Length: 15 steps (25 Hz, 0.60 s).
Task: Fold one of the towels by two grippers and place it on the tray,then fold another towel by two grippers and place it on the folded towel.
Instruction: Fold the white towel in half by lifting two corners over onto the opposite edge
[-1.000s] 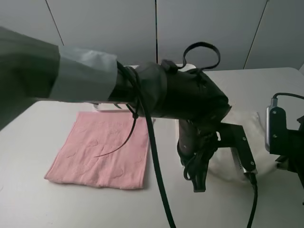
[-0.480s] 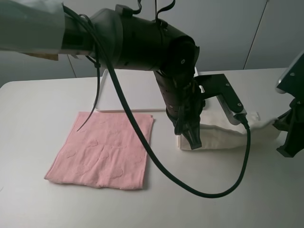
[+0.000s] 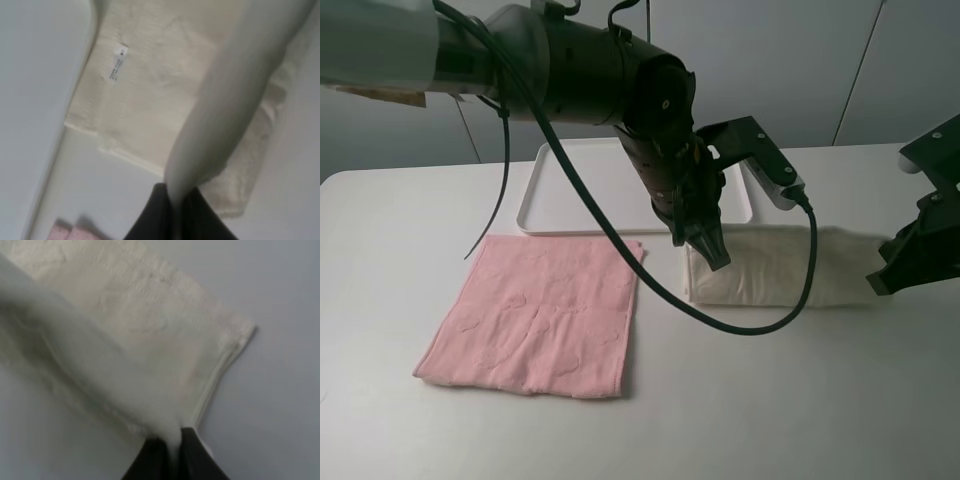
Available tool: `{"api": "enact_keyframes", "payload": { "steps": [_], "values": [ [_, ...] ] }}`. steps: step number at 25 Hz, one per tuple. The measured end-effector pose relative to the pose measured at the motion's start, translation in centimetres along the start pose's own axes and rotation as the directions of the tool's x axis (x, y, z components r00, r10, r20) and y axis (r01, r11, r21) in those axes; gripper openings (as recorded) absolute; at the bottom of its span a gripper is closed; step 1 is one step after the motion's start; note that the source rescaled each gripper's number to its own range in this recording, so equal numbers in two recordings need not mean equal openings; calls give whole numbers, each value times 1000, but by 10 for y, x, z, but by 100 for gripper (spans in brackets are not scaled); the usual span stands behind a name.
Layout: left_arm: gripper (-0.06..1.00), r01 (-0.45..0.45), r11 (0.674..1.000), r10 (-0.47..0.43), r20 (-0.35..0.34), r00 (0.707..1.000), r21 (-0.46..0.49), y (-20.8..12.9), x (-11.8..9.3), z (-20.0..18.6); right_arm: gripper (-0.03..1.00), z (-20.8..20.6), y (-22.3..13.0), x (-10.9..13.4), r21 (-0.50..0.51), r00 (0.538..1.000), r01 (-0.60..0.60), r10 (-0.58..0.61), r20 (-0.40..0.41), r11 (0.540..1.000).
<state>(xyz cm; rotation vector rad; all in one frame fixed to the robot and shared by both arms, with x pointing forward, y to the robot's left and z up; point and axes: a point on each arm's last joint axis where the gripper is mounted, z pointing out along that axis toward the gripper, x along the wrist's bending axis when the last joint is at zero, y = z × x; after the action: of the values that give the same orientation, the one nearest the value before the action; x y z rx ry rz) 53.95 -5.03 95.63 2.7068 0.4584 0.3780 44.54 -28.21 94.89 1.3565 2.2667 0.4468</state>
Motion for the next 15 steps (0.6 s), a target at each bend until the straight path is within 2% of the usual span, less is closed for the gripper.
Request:
{"api": "enact_keyframes", "payload": {
  "steps": [12,15],
  "values": [
    [0,4,1000,-4,-18,1000,-22,-4,5,27,0,25,7,-3,-63,999,-26,28,24,998],
    [1,18,999,-21,-49,999,-52,-1,8,26,1,28,9,-4,-81,999,-26,28,31,996]
  ]
}}
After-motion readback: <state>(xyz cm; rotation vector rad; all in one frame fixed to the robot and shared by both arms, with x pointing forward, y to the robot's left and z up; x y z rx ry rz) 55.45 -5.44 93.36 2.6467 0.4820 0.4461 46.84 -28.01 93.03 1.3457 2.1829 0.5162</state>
